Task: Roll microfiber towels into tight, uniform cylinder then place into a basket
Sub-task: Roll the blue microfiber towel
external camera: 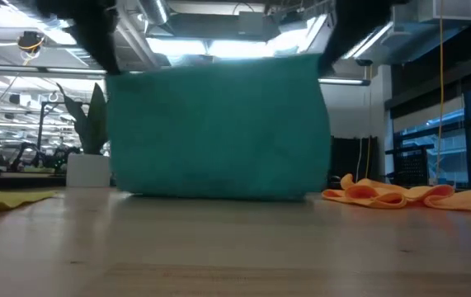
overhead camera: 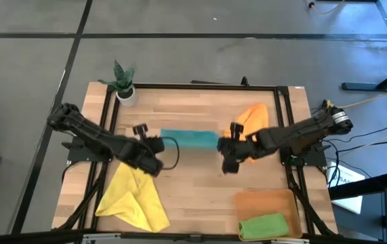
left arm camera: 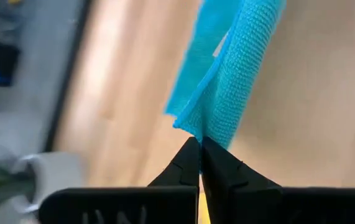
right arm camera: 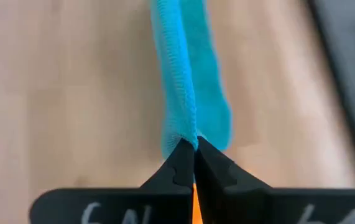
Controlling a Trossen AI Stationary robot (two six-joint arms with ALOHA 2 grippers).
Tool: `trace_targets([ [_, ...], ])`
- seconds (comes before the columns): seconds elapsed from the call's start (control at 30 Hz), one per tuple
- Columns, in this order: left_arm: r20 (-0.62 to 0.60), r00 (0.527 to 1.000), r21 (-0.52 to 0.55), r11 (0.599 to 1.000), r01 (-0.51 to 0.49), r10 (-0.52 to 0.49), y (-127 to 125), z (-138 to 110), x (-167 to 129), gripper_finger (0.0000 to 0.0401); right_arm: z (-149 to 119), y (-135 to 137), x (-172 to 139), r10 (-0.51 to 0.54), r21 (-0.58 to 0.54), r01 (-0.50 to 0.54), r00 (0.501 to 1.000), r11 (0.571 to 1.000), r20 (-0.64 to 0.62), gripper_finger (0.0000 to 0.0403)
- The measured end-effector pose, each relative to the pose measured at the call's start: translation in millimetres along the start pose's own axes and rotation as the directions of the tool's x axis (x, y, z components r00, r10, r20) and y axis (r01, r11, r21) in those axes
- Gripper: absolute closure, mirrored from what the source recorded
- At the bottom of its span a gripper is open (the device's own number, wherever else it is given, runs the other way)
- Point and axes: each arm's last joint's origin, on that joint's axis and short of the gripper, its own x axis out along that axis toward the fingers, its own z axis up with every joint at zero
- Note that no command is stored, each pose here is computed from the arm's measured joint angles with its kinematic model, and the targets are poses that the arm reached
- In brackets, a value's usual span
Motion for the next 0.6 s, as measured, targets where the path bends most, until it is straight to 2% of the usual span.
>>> trace_targets([
  [0.13, 0.04, 0.99, 0.012, 0.991, 0.132, -0.133, -26.3, -13.5, 3.1, 0.0401, -16.2, 23.0, 13.5, 0.119, 0.041, -0.12, 0.992, 0.992, 0.038, 0.04],
  [0.3, 0.091, 0.965, 0.017, 0.969, 0.245, -0.245, -50.6, -29.3, 6.8, 0.0401, -36.2, 45.9, 25.4, 0.23, 0.06, -0.236, 0.969, 0.97, 0.092, 0.04],
  [0.6, 0.139, 0.927, 0.025, 0.937, 0.348, -0.348, -75.1, -57.0, 17.1, 0.0401, -72.1, 66.5, 36.5, 0.29, 0.112, -0.298, 0.953, 0.948, 0.083, 0.04],
])
